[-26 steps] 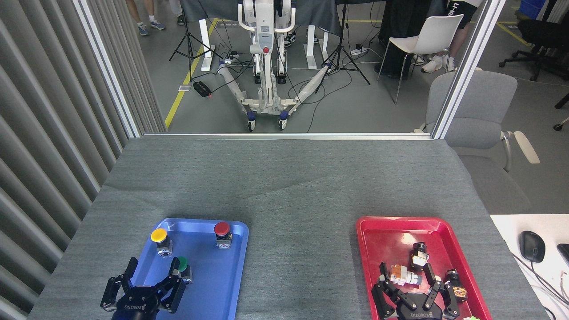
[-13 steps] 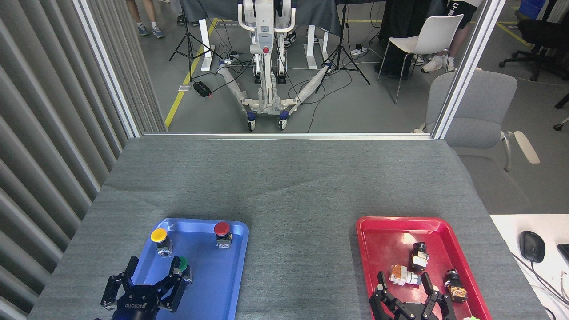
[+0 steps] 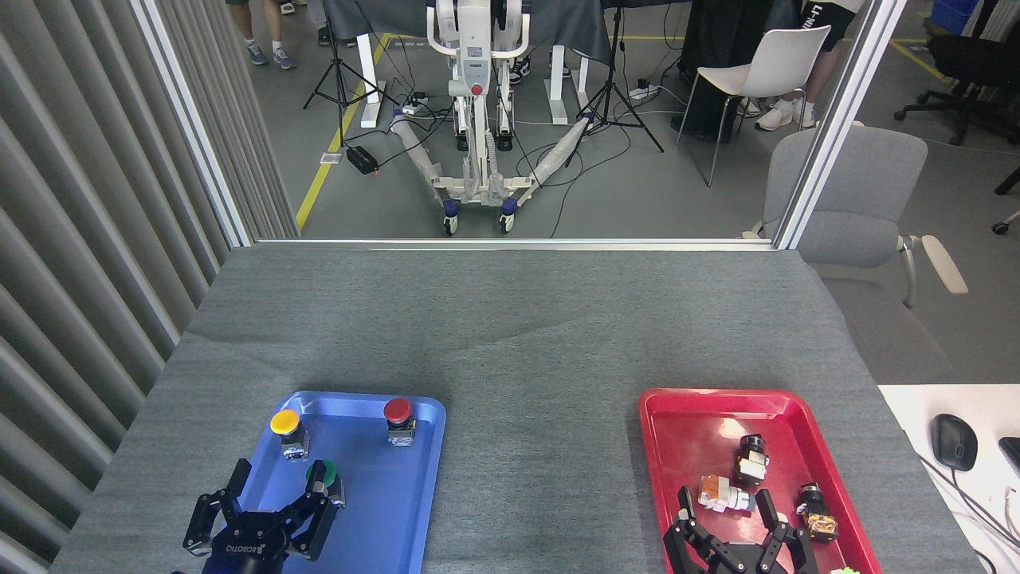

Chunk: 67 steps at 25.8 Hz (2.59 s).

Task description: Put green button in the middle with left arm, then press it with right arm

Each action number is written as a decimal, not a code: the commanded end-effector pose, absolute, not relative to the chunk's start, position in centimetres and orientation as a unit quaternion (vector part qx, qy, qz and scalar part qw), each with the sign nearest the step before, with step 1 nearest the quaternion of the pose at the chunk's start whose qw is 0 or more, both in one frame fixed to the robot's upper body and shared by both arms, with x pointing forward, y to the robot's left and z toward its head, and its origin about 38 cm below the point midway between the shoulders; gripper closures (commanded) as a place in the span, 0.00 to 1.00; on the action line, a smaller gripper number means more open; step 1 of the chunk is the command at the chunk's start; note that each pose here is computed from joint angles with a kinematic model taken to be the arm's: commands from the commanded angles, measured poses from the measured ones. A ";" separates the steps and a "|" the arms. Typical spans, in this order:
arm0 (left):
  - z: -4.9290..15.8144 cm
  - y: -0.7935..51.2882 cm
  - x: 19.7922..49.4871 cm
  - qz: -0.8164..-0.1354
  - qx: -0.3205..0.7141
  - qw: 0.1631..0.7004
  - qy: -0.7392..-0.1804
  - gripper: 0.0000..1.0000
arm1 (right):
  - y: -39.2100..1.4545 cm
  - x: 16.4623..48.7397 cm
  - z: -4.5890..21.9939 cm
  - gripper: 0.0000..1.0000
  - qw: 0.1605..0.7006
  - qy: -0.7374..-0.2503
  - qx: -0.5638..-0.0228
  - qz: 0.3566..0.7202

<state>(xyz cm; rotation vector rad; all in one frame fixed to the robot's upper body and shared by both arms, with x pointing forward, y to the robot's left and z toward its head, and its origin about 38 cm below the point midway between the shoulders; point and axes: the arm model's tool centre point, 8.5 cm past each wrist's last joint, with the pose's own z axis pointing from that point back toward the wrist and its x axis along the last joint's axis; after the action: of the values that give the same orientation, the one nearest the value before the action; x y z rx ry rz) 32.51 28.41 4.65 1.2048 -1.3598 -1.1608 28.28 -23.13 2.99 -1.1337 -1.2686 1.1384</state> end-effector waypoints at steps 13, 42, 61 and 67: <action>4.2 28.4 32.9 -0.483 0.490 0.471 -0.552 0.01 | -22.7 28.6 3.1 0.00 0.522 -0.532 -0.470 0.473; -1.0 25.8 33.2 -0.529 0.441 0.499 -0.526 0.01 | -23.1 29.1 3.5 0.00 0.525 -0.531 -0.477 0.464; -4.9 25.8 35.0 -0.534 0.432 0.549 -0.476 0.01 | -23.2 29.2 3.5 0.00 0.525 -0.530 -0.478 0.465; -4.8 25.5 35.5 -0.530 0.433 0.549 -0.479 0.04 | -23.1 29.1 3.3 0.00 0.526 -0.529 -0.476 0.465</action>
<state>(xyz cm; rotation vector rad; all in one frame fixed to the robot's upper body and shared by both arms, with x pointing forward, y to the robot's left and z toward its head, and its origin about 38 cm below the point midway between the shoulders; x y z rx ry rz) 35.28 25.79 -4.88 1.0261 -1.1290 -1.2614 29.09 -23.11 3.32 -1.1374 -1.2660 1.1117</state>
